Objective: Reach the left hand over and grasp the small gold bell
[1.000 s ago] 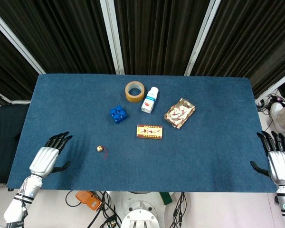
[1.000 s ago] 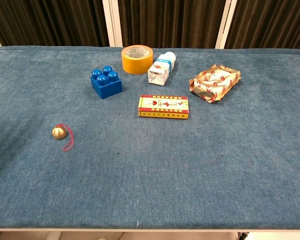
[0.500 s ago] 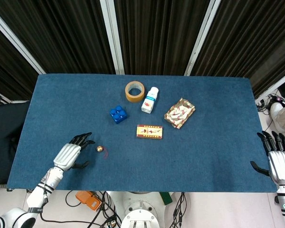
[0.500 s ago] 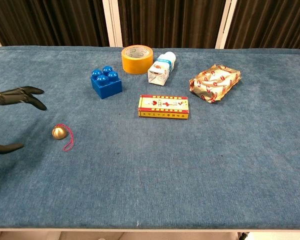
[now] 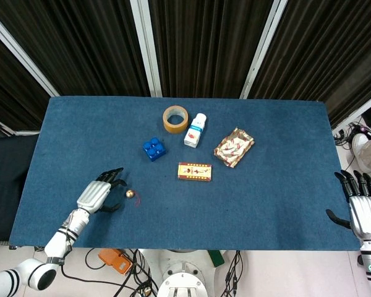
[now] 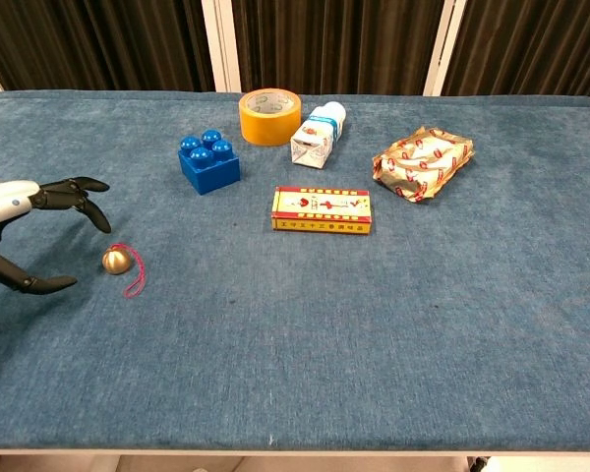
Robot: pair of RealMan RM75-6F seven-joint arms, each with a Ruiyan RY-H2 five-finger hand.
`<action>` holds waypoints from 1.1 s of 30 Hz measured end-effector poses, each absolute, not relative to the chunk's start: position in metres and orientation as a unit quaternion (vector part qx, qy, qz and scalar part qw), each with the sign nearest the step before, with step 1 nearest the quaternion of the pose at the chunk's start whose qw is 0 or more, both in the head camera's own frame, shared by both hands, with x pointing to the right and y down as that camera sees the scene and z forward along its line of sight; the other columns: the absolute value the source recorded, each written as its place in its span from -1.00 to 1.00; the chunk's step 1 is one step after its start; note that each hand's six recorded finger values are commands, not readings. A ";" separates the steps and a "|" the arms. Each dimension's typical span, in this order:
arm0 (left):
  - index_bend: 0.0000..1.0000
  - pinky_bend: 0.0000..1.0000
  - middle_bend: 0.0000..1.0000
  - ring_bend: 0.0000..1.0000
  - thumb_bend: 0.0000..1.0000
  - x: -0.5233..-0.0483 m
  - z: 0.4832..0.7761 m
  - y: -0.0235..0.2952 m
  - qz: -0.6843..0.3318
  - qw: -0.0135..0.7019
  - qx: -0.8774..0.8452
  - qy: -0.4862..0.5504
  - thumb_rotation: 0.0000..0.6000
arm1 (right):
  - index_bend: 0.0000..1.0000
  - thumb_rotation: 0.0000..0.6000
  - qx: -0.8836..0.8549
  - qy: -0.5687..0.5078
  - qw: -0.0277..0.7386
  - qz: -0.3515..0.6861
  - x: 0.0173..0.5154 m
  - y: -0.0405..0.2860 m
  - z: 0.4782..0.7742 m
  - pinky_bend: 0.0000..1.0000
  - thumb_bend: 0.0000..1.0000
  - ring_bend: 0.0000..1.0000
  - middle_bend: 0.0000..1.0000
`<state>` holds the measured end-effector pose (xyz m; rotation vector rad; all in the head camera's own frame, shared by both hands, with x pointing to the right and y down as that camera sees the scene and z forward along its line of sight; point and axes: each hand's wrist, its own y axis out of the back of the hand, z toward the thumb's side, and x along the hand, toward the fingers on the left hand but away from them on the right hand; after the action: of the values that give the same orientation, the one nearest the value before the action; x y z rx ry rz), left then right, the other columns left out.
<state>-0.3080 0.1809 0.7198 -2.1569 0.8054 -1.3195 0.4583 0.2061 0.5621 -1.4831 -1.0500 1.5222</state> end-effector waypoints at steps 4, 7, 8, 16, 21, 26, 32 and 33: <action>-0.30 -0.84 -1.00 -1.00 -0.53 -0.305 0.724 0.182 -0.483 0.238 -0.791 0.290 1.00 | -0.66 1.00 -0.579 -0.410 0.376 0.596 0.458 0.206 0.562 -1.00 -0.39 -0.89 -0.69; -0.30 -0.84 -1.00 -1.00 -0.53 -0.302 0.727 0.181 -0.483 0.239 -0.792 0.287 1.00 | -0.66 1.00 -0.579 -0.409 0.376 0.596 0.458 0.206 0.563 -1.00 -0.39 -0.89 -0.69; -0.28 -0.84 -1.00 -1.00 -0.53 -0.300 0.727 0.181 -0.483 0.239 -0.792 0.285 1.00 | -0.66 1.00 -0.579 -0.409 0.376 0.597 0.458 0.206 0.563 -1.00 -0.39 -0.89 -0.69; -0.19 -0.84 -1.00 -1.00 -0.53 -0.294 0.732 0.178 -0.485 0.242 -0.793 0.279 1.00 | -0.66 1.00 -0.579 -0.407 0.376 0.598 0.458 0.206 0.563 -1.00 -0.39 -0.89 -0.69; -0.15 -0.84 -1.00 -1.00 -0.52 -0.290 0.734 0.176 -0.488 0.243 -0.792 0.274 1.00 | -0.66 1.00 -0.579 -0.407 0.376 0.598 0.458 0.206 0.564 -1.00 -0.39 -0.89 -0.69; -0.07 -0.84 -1.00 -1.00 -0.51 -0.286 0.733 0.175 -0.486 0.245 -0.794 0.271 1.00 | -0.66 1.00 -0.579 -0.407 0.376 0.599 0.458 0.206 0.564 -1.00 -0.39 -0.89 -0.69; -0.02 -0.84 -1.00 -1.00 -0.46 -0.288 0.735 0.176 -0.492 0.242 -0.791 0.271 1.00 | -0.66 1.00 -0.578 -0.407 0.376 0.599 0.458 0.206 0.564 -1.00 -0.39 -0.89 -0.69; -0.02 -0.84 -1.00 -1.00 -0.45 -0.288 0.735 0.176 -0.493 0.241 -0.791 0.271 1.00 | -0.66 1.00 -0.578 -0.407 0.375 0.599 0.458 0.206 0.564 -1.00 -0.39 -0.89 -0.69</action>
<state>-0.2881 0.1757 0.7347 -2.1635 0.7415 -1.3481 0.4583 0.2057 0.5636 -1.4804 -1.0427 1.5323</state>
